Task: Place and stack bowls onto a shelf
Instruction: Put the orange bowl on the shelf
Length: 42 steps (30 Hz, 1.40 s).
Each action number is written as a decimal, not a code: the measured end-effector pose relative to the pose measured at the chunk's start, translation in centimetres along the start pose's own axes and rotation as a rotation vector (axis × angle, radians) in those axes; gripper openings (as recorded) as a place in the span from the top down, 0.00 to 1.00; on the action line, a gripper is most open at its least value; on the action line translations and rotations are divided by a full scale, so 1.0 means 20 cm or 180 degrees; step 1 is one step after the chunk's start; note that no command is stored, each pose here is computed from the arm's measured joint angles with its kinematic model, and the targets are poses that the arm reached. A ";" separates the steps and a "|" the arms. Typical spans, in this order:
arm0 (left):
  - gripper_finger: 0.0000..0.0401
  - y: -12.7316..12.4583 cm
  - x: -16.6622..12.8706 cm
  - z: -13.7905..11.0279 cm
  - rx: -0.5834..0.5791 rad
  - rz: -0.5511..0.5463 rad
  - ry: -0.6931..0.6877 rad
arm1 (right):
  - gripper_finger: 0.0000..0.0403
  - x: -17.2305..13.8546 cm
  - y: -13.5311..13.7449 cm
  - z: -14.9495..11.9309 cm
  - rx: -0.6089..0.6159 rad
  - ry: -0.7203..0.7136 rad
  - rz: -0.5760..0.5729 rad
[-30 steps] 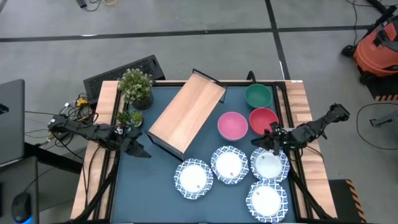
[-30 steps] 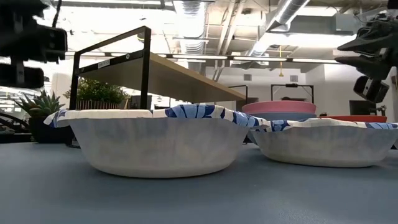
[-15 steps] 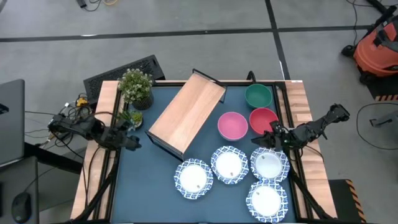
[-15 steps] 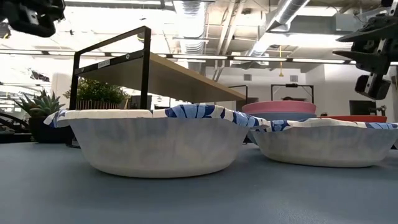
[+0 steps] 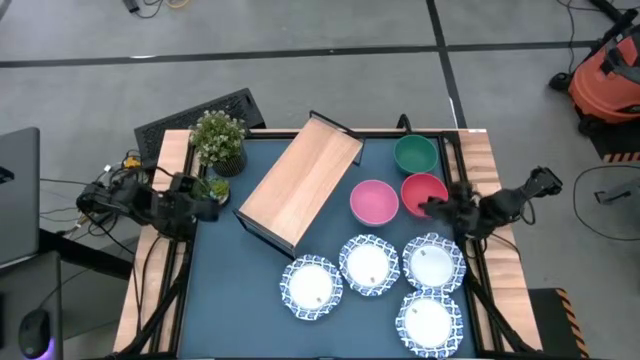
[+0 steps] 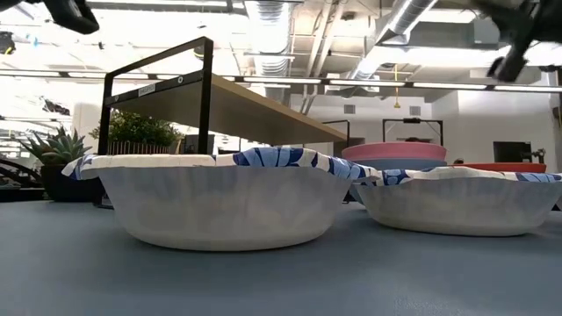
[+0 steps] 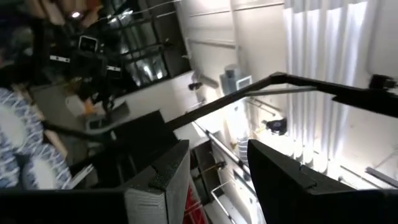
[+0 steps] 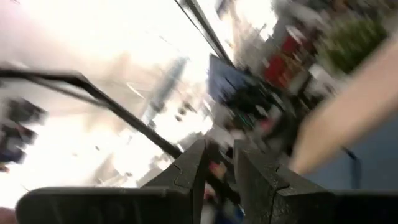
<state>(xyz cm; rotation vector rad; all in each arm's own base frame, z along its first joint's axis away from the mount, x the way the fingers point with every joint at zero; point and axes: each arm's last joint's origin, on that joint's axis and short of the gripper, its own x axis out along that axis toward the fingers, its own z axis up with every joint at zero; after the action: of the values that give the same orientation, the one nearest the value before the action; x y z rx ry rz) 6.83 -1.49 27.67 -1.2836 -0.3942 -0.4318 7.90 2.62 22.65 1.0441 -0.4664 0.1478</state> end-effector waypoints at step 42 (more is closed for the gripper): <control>0.54 -0.44 0.64 0.18 0.2246 0.1572 -0.0729 | 0.61 0.13 0.49 0.50 -0.2992 -0.0685 -0.2886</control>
<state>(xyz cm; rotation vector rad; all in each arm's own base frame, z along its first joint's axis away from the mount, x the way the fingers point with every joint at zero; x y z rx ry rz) 13.06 -1.13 42.34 -0.6951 -0.3593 0.2676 3.92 -1.30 35.69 0.2565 -0.1675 -0.9226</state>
